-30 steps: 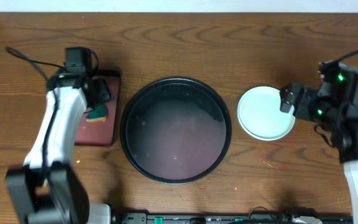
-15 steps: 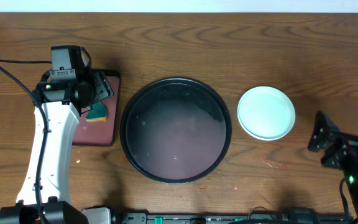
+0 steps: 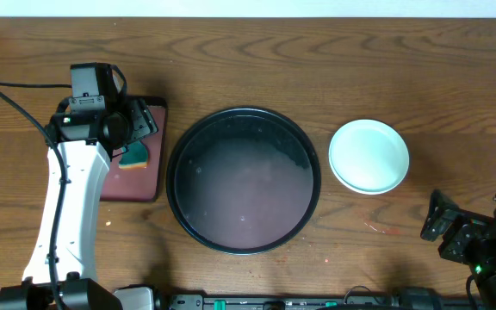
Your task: Clean dirty plates on tray and stack at the side
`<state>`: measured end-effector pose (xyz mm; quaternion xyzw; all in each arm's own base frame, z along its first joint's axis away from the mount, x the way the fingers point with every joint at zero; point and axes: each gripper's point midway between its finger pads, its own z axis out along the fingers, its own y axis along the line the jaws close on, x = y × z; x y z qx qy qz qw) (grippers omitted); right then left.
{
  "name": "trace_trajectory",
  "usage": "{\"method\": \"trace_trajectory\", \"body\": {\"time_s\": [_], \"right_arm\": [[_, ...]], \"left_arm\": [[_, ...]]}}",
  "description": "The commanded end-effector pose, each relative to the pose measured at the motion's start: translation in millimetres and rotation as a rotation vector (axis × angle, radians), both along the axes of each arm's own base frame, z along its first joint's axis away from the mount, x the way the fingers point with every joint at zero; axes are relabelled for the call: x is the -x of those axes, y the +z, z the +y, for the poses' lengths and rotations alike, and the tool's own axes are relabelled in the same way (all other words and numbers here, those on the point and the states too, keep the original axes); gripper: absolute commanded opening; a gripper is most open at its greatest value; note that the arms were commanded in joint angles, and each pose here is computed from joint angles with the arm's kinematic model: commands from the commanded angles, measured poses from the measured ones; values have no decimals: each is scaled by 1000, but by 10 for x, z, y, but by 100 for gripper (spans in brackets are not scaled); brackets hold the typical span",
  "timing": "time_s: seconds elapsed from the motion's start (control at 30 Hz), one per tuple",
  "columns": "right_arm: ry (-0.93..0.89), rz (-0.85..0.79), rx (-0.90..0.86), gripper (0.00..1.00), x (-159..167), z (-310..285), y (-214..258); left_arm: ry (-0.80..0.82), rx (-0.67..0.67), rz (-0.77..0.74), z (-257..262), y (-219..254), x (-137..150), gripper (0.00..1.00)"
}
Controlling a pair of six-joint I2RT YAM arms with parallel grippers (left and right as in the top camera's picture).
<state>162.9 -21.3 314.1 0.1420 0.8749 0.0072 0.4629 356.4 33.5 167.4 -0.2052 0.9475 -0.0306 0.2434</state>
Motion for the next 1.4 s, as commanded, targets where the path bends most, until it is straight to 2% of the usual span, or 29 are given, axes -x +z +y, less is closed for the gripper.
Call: {"method": "trace_trajectory", "body": {"time_s": [0.0, 0.27, 0.47, 0.67, 1.0, 1.37], "right_arm": [[-16, -3, 35, 99, 18, -55, 23], [16, -60, 81, 99, -187, -56, -9], [164, -203, 163, 99, -504, 102, -213], [255, -352, 171, 99, -691, 262, -602], [341, -473, 153, 99, -784, 429, -1158], [379, -516, 142, 99, -787, 505, -1554]], "left_arm": [[-2, 8, -5, -8, 24, -16, 75], [-2, 8, -5, -8, 24, -16, 75], [-2, 8, -5, -8, 24, -16, 75], [-1, 8, -5, -8, 24, -16, 75], [-2, 8, -5, -8, 24, -16, 75], [-2, 8, -5, -8, 24, -16, 75]]}}
